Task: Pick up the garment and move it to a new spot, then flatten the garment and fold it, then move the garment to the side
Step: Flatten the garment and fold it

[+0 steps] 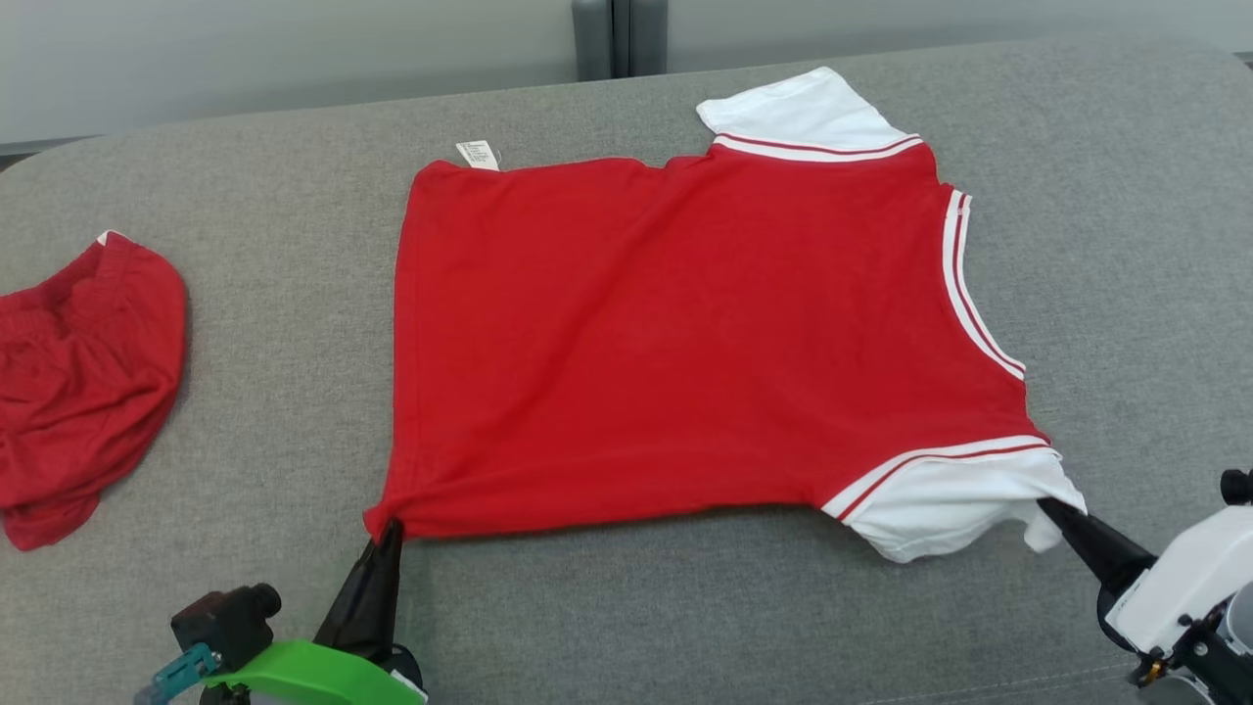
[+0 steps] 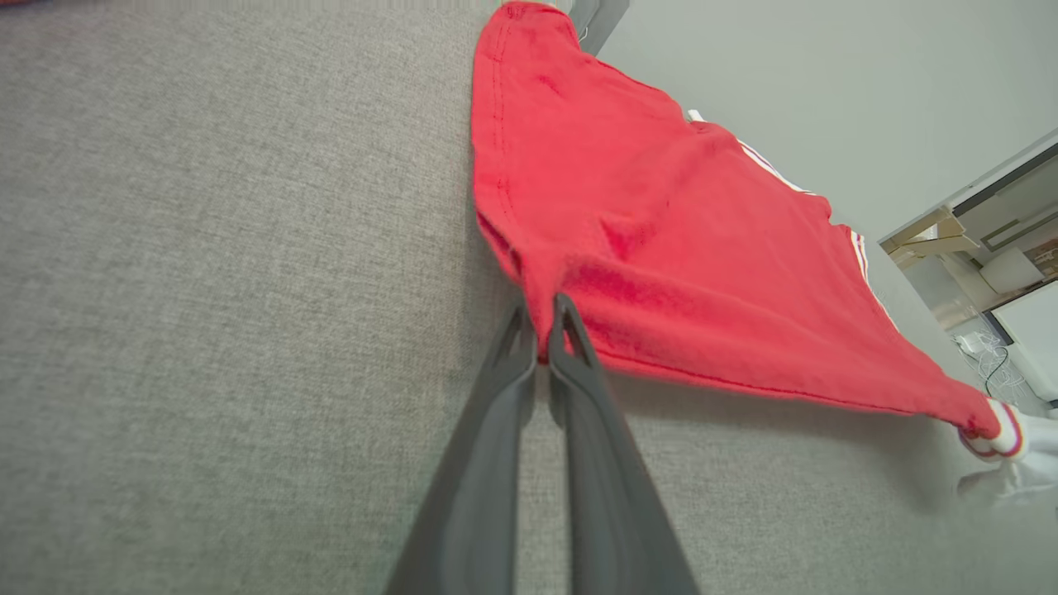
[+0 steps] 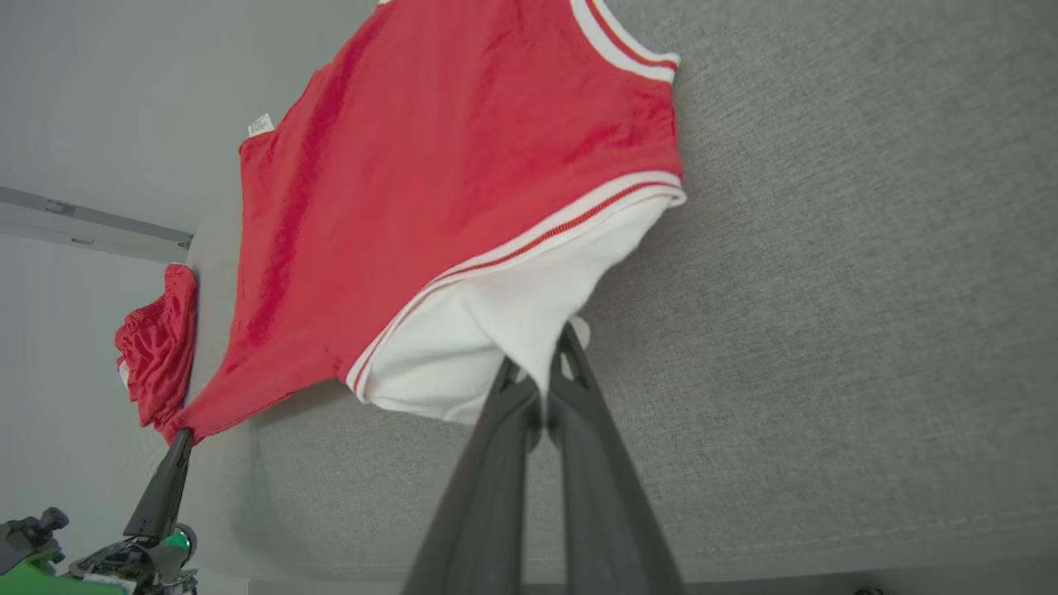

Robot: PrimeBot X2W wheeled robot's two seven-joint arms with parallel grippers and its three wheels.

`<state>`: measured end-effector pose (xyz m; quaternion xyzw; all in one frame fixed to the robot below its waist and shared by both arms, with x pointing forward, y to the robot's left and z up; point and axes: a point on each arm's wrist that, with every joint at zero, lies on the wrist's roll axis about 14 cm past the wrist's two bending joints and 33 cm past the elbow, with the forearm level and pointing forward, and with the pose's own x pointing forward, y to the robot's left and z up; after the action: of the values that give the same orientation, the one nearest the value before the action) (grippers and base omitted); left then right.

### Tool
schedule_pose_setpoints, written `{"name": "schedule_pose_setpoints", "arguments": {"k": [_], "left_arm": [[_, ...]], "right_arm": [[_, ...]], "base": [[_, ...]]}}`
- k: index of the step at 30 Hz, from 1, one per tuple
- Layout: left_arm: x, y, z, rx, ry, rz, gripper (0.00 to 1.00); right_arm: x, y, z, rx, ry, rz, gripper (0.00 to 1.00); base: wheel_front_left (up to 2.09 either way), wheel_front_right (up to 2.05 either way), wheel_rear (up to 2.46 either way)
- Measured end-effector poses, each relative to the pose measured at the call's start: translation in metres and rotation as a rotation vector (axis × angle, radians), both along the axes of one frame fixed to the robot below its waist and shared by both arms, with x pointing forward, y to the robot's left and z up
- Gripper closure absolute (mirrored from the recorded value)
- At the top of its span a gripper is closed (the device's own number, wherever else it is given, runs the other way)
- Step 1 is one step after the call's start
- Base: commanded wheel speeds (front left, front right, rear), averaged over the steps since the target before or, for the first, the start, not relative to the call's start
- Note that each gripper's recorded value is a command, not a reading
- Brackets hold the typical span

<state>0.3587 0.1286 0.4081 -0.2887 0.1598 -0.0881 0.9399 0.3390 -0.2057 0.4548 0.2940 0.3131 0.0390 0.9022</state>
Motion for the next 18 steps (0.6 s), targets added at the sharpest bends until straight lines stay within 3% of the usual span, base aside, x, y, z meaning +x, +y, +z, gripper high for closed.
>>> {"name": "schedule_pose_setpoints", "arguments": {"k": [9,18], "left_arm": [[0.038,-0.017,0.022,-0.024,-0.058,-0.049,1.00],[0.071,-0.016,0.009,-0.004,-0.005,-0.028,1.00]], "right_arm": [[0.053,0.018,0.024,0.036,-0.110,0.042,1.00],[0.111,0.026,0.022,0.112,-0.162,-0.001,1.00]], "base": [[0.00,0.00,0.00],[0.00,0.00,0.00]]}}
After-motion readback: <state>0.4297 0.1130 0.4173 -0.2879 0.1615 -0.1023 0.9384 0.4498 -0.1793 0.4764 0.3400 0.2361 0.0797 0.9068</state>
